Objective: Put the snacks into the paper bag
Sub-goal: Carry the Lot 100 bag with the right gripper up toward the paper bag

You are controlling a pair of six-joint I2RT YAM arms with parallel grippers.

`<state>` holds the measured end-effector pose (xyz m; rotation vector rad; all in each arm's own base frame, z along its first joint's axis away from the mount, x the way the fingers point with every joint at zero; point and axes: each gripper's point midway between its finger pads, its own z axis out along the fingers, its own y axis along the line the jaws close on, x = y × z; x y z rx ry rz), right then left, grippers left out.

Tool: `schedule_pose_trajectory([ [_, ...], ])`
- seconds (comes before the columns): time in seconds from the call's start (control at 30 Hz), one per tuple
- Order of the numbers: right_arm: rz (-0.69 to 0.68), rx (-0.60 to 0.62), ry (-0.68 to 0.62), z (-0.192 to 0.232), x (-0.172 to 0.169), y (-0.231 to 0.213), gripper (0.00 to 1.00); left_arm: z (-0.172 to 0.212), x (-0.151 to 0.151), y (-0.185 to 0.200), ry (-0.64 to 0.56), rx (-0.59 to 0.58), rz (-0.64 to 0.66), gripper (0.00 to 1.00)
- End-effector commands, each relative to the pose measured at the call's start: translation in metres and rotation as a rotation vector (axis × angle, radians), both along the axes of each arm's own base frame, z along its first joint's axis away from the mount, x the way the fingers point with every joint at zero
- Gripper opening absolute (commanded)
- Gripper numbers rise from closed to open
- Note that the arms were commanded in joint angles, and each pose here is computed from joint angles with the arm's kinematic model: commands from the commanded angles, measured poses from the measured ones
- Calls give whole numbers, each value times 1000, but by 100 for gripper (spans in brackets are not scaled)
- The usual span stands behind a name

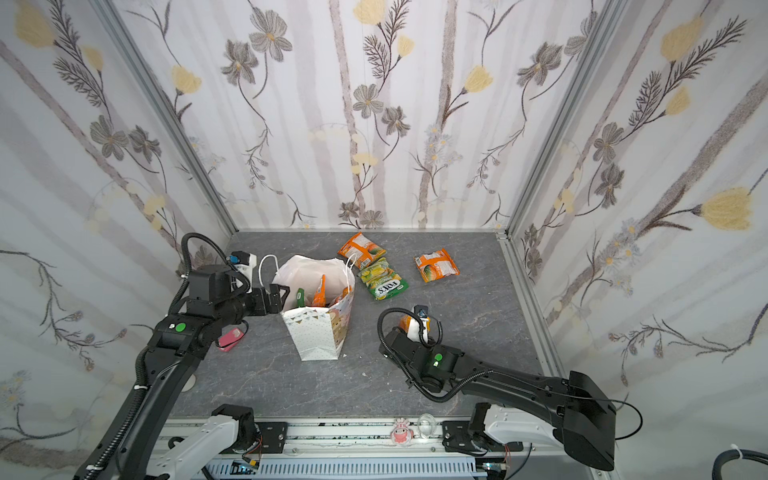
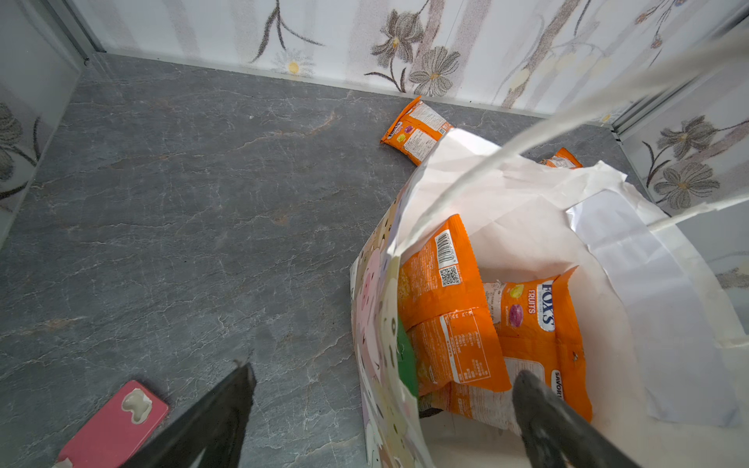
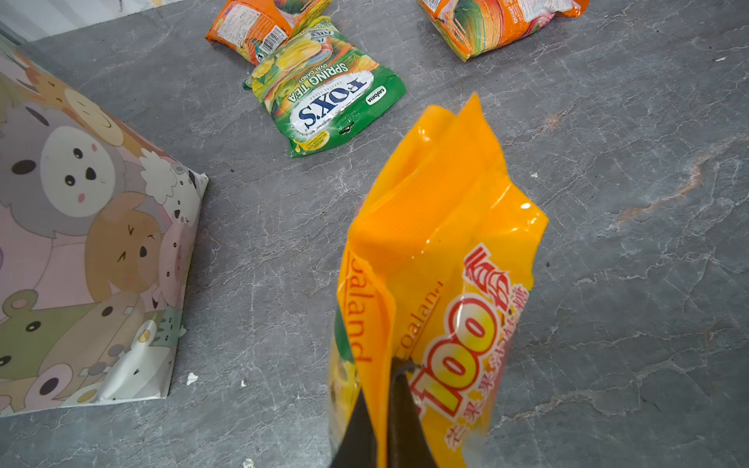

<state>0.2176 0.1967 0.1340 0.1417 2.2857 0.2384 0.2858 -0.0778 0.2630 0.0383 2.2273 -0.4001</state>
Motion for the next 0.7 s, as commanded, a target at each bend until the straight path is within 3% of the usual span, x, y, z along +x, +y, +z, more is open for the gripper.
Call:
schedule_pose_trajectory([
  [0.0, 14, 13, -55, 19, 7, 3, 0, 5, 1, -1, -15, -5, -3, 100],
  [0.27, 110, 73, -215, 84, 19, 14, 0, 11, -1, 3, -40, 1, 13, 100],
  [0.67, 235, 98, -340, 162, 28, 27, 0, 15, -5, 7, -65, 9, 32, 100],
])
